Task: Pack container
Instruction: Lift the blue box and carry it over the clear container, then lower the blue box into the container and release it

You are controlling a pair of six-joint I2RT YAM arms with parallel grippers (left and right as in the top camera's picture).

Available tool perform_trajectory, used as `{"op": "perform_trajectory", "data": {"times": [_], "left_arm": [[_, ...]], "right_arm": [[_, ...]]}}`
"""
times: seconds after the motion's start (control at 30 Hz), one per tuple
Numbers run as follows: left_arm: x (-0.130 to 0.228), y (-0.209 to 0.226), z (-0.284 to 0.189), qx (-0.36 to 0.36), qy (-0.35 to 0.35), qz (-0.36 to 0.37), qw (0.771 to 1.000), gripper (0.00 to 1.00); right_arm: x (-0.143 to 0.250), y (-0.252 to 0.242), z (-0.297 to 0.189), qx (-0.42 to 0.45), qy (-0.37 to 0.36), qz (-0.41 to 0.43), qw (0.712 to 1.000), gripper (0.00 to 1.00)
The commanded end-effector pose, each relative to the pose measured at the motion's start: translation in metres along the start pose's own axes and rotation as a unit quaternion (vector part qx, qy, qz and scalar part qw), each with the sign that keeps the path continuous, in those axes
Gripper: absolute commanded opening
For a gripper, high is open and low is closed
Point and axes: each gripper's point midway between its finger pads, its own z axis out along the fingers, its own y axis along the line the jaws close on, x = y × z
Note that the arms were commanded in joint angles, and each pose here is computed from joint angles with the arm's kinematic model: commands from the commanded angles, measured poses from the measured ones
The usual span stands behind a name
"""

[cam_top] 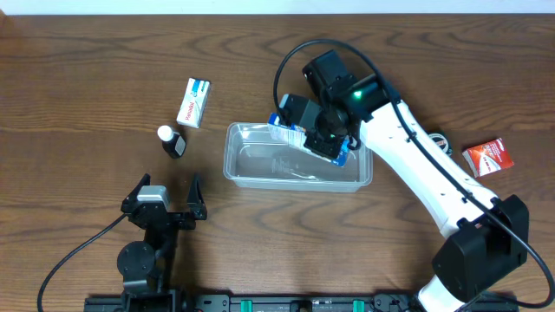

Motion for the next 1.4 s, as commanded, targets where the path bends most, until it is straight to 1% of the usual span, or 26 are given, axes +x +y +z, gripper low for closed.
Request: {"op": "perform_trajectory", "data": {"times": [0.0, 0.17, 0.37, 0.67, 0.87, 0.97, 1.17, 1.37], "left_arm": [[0.015, 0.0, 0.001, 0.004, 0.023, -0.004, 1.0, 0.98], [0.015, 0.0, 0.001, 0.004, 0.023, -0.004, 1.0, 0.98], [0.015, 0.0, 0.001, 0.004, 0.023, -0.004, 1.0, 0.98], [0.015, 0.0, 0.001, 0.004, 0.023, -0.004, 1.0, 0.98], [0.015, 0.0, 0.001, 0.004, 0.023, -0.004, 1.0, 0.98], [0.015, 0.0, 0.001, 0.004, 0.023, -0.004, 1.0, 0.98], [0.015, 0.0, 0.001, 0.004, 0.023, -0.004, 1.0, 0.98], [0.015, 0.0, 0.001, 0.004, 0.023, -0.004, 1.0, 0.98]], "right_arm": [[0.004, 0.001, 0.003, 0.001, 0.003, -0.048, 0.999, 0.06], [0.009, 0.003, 0.007, -0.003, 0.013, -0.059, 0.998, 0.04], [0.01, 0.003, 0.007, -0.004, 0.013, -0.119, 0.993, 0.01], [0.006, 0.001, 0.007, 0.004, 0.009, -0.124, 0.992, 0.01], [0.0, -0.01, 0.007, 0.053, 0.024, -0.138, 0.989, 0.01], [-0.004, -0.007, 0.006, 0.071, 0.036, -0.155, 0.985, 0.01], [-0.016, 0.01, 0.008, 0.069, 0.032, -0.179, 0.981, 0.01], [-0.015, 0.01, 0.008, 0.069, 0.031, -0.171, 0.982, 0.01]]}}
